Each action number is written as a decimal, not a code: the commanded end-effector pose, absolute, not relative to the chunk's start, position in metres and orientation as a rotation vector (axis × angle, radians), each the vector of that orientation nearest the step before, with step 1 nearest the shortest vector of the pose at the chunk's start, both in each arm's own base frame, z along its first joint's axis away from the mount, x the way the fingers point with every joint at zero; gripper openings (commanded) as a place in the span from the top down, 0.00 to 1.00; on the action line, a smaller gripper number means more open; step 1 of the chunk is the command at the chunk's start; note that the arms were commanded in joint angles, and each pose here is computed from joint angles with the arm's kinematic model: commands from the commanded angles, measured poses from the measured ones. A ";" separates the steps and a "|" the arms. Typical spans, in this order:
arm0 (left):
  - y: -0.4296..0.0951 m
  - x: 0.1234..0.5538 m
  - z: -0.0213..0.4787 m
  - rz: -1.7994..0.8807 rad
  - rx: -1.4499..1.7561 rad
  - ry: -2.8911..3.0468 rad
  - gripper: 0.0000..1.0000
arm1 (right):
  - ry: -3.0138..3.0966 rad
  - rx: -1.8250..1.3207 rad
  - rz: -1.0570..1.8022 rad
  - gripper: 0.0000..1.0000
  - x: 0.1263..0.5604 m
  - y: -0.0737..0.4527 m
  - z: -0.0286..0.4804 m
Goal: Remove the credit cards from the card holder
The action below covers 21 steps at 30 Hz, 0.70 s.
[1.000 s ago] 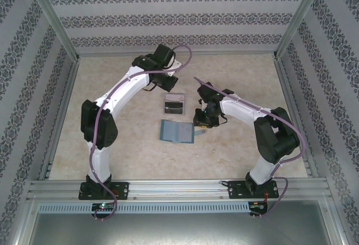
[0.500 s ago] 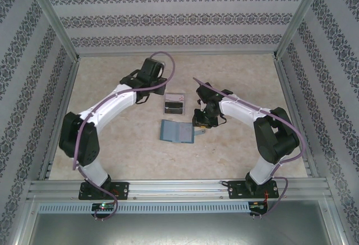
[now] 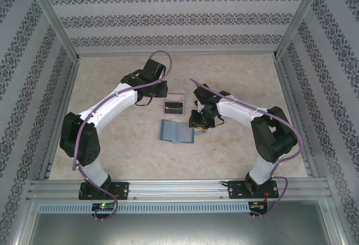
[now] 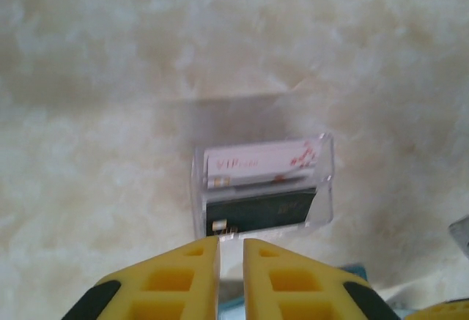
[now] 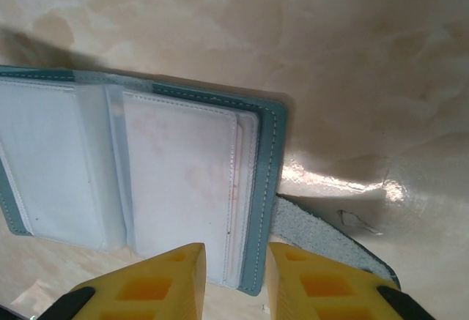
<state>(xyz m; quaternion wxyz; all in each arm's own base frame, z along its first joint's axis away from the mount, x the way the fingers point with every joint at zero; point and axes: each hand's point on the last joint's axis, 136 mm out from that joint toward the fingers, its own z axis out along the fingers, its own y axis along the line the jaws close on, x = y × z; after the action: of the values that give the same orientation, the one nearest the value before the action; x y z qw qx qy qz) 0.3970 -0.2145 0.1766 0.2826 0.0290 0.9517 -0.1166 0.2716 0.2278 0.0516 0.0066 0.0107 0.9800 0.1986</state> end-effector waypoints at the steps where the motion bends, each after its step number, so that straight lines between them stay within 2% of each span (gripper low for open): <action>1: -0.212 0.369 0.162 -0.215 -0.010 2.636 0.79 | 3.105 0.046 0.624 0.71 0.264 0.228 0.041; 4: -0.220 0.356 0.153 -0.185 -0.006 2.668 0.78 | 3.118 0.049 0.616 0.71 0.262 0.225 0.036; 13: -0.261 0.333 0.115 -0.347 -0.028 2.830 0.80 | 3.146 0.087 0.606 0.72 0.260 0.213 0.019; 21: -0.297 0.327 0.114 -0.650 -0.049 2.804 0.77 | 3.159 0.110 0.612 0.72 0.258 0.208 0.010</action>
<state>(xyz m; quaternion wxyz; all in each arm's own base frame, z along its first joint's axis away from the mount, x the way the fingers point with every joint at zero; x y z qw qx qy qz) 0.3330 -0.2782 0.1075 0.1357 -0.0047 0.9766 -0.1668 0.2631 0.2112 0.0179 -0.0284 0.0354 0.9805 0.1912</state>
